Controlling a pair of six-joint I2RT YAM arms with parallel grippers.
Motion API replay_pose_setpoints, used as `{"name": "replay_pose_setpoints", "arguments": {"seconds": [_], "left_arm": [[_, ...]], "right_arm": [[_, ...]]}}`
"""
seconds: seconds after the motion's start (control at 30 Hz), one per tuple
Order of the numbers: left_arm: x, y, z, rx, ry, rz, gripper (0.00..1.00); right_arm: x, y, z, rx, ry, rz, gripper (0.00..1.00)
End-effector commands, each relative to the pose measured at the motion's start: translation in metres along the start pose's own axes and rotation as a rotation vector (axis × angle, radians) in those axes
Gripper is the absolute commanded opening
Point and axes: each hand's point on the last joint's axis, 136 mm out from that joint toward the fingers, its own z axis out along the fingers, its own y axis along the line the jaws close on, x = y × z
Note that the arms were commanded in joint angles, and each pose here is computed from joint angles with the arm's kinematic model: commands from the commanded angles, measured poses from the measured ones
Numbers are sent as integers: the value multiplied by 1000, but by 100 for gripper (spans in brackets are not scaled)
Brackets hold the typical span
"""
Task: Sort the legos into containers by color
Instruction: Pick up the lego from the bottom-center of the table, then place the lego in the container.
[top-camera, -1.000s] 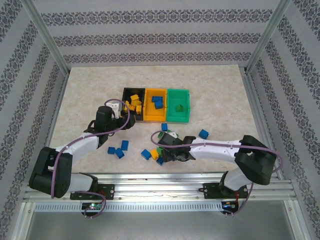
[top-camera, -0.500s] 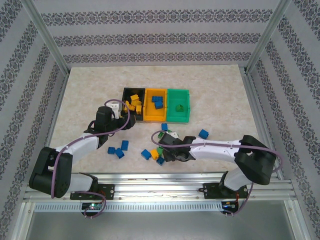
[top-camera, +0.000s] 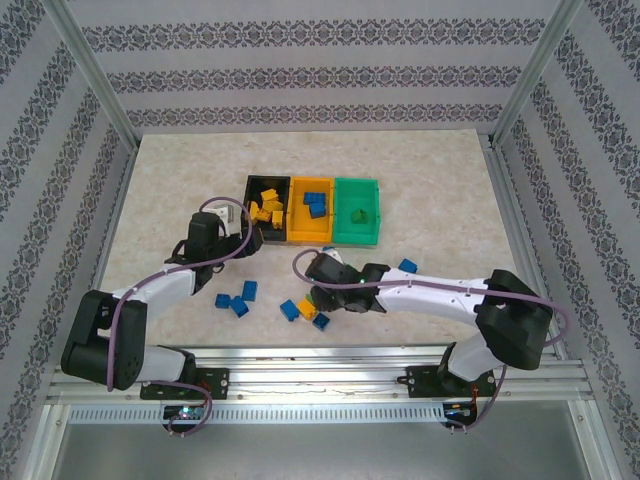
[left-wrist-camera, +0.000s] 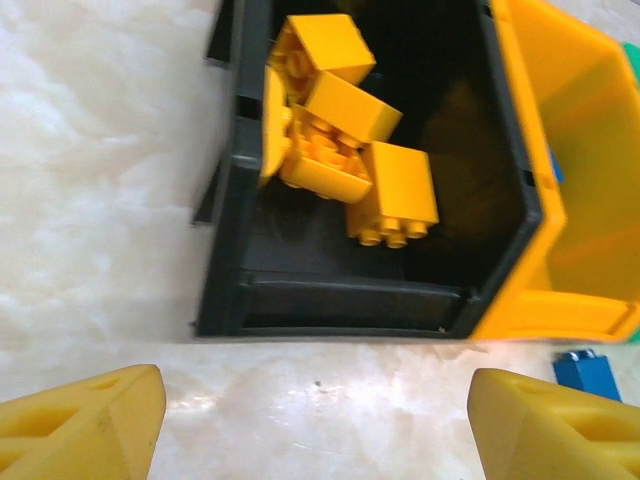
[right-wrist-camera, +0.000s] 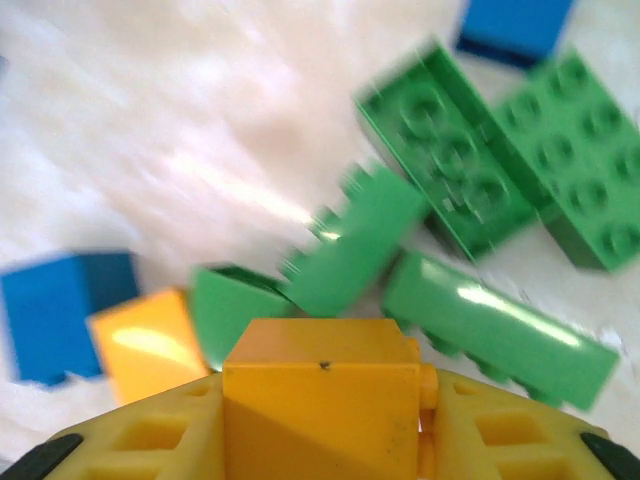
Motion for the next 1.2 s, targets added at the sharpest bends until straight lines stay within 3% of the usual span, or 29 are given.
{"name": "replay_pose_setpoints", "arguments": {"seconds": [0.0, 0.4, 0.7, 0.77, 0.87, 1.17], "left_arm": [[-8, 17, -9, -67, -36, -59, 80], [-12, 39, -17, -75, -100, -145, 80], [-15, 40, -22, -85, -120, -134, 80], [-15, 40, -22, -83, -122, -135, 80], [-16, 39, -21, -76, -122, -130, 80], [-17, 33, -24, -46, -126, -113, 80]], "right_arm": [[-51, 28, -13, -101, -112, -39, 38], [-190, 52, 0, -172, -243, -55, 37], [-268, 36, 56, -176, -257, 9, 39], [-280, 34, 62, -183, -264, 10, 46], [-287, 38, 61, -194, -257, 4, 52], [-249, 65, 31, -173, -247, -127, 54]]}}
